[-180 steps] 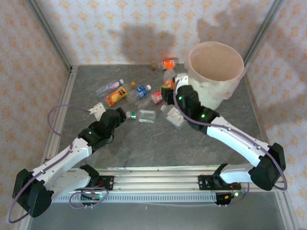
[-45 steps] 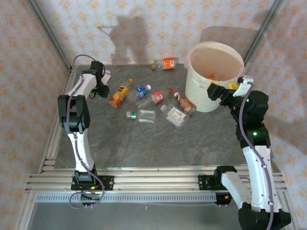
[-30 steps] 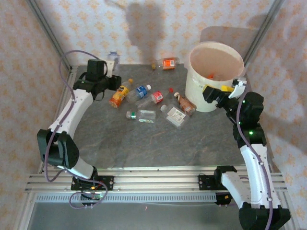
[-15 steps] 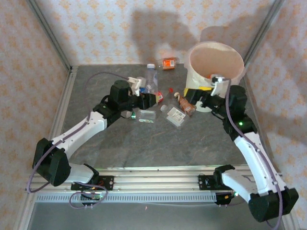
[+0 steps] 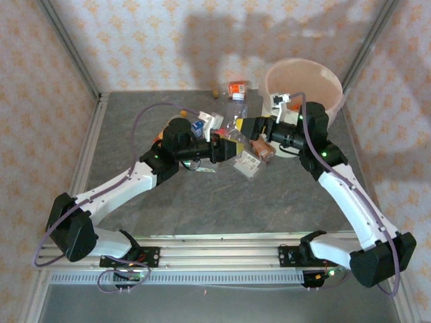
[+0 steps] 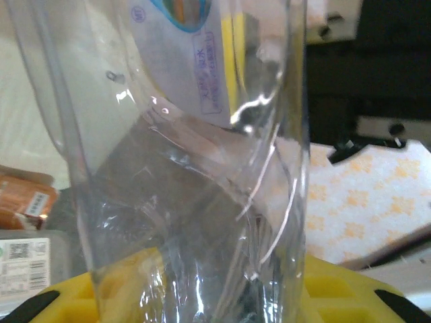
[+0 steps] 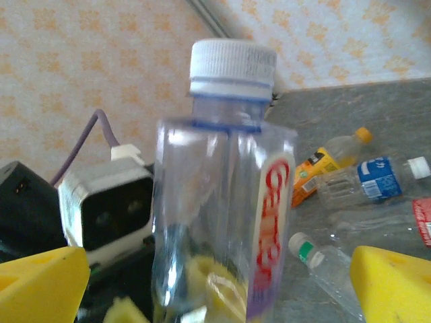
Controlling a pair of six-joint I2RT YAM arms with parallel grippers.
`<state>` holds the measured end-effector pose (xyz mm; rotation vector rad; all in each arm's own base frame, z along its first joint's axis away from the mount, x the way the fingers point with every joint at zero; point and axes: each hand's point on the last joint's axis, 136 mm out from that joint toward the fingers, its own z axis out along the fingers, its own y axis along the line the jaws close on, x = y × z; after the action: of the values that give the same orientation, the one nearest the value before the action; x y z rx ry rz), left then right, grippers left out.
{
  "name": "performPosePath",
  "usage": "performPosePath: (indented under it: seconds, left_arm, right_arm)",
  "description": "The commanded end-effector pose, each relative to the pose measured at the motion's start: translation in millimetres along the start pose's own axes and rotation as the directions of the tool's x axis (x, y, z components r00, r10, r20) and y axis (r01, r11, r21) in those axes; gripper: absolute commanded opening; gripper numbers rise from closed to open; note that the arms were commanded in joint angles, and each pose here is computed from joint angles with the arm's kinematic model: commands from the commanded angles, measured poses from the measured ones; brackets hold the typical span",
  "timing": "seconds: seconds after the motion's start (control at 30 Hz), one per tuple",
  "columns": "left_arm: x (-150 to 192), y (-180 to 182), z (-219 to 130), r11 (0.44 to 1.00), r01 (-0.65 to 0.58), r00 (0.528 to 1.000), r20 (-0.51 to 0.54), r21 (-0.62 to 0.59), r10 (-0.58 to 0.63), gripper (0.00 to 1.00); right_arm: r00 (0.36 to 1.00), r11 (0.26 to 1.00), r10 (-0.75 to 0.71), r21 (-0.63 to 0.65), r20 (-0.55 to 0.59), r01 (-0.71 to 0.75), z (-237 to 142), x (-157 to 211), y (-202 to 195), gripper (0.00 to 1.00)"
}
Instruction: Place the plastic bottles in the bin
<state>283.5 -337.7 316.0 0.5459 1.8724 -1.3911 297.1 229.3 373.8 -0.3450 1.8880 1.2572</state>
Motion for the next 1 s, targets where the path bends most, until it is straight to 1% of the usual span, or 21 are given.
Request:
performPosePath:
  seconds: [0.0,0.07,0.23,0.53,0.77,0.8,0.87,0.97]
  left_arm:
    - [-7,-28,4,0.993,-0.06,0.998,-0.015,0.102,0.062,0.32]
    - [-3,-29,9,0.992,-0.064,0.997,-0.046,0.107,0.069,0.32]
    - [0,-31,17,0.99,-0.073,0.996,-0.051,0.117,0.079,0.32]
    - [6,-28,23,0.991,-0.081,0.993,-0.078,0.111,0.09,0.32]
    - [6,-25,23,0.992,-0.083,0.992,-0.085,0.092,0.09,0.34]
    - [7,-24,23,0.993,-0.077,0.992,-0.088,0.087,0.085,0.38]
    - [7,-22,24,0.994,-0.072,0.993,-0.088,0.078,0.079,0.52]
    - [8,-19,23,0.996,-0.072,0.994,-0.082,0.06,0.077,0.68]
  right_arm:
    - [0.998,0.996,0.024,-0.081,-0.065,-0.03,2,-3,25,1.0]
    - [0.996,0.998,0.025,-0.052,-0.089,-0.03,6,-1,19,1.0]
    - [0.995,0.999,0.038,0.014,-0.094,-0.037,11,0,4,0.84]
    - [0.991,0.998,0.053,0.05,-0.123,-0.048,14,5,-5,0.58]
    - [0.992,0.992,0.052,0.124,-0.116,-0.037,13,6,-18,0.42]
    - [0.992,0.991,0.053,0.127,-0.111,-0.039,13,5,-19,0.41]
    - [0.994,0.989,0.054,0.141,-0.099,-0.039,13,3,-21,0.39]
    - [0.996,0.983,0.045,0.18,-0.075,-0.031,11,0,-28,0.36]
